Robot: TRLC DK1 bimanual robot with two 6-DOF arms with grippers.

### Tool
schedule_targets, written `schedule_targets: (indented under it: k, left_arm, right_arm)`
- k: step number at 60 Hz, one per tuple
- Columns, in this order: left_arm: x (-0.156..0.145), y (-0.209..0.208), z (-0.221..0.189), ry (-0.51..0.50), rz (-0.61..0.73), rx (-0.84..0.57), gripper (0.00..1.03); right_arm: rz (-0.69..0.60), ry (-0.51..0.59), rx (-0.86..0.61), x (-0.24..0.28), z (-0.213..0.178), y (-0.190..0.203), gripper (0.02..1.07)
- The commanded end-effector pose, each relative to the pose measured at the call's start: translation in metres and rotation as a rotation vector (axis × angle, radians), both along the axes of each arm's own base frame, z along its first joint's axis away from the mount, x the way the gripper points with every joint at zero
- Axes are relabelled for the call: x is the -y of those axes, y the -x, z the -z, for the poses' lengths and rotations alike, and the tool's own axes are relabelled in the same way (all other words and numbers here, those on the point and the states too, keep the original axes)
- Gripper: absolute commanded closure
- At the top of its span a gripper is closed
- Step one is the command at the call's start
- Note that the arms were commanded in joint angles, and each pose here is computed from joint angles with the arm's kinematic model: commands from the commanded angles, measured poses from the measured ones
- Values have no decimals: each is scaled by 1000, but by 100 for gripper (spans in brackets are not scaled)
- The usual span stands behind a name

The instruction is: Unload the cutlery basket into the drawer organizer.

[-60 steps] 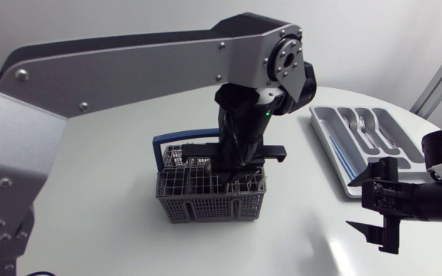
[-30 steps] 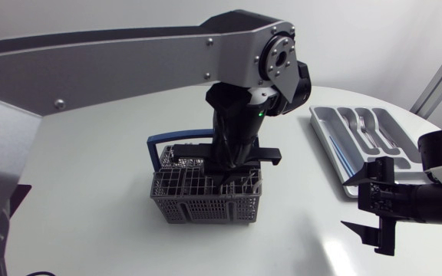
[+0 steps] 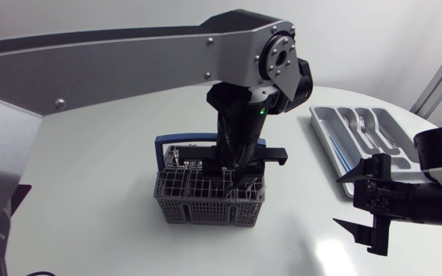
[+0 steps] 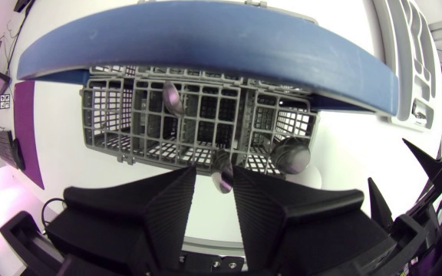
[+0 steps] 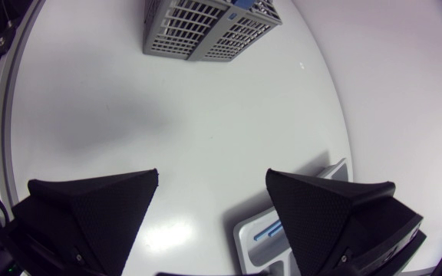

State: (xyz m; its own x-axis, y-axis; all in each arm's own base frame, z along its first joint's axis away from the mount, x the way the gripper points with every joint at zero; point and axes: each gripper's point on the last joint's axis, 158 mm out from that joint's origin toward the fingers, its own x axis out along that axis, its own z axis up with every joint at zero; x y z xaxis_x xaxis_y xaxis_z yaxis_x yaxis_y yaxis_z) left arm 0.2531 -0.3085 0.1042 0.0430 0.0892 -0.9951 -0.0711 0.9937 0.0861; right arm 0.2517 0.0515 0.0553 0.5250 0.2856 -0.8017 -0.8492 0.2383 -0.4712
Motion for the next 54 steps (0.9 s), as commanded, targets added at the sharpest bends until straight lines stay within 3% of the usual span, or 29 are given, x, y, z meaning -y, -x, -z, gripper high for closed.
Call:
schedule_targets:
  k: [1,5,15,20,33,37,54]
  left_arm:
    - [4,-1,-3,12,13,-4,60]
    - [5,1,-7,24,15,-6,55]
    - [5,6,-15,47,28,-23,54]
    - [6,11,-17,62,34,-42,46]
    - [4,6,-31,94,29,-16,46]
    - [3,4,-36,105,26,-8,38]
    - [-10,8,-47,114,33,0,33]
  right_arm:
    - [18,-23,7,-6,-11,-2,6]
    - [22,-31,9,-10,-15,-3,6]
    - [29,-46,9,-18,-24,-6,6]
    - [33,-59,1,-22,-27,-5,6]
    - [80,-131,-27,-37,-45,-7,6]
    - [93,-156,-44,-44,-50,-5,7]
    - [147,-272,-146,-81,-70,4,7]
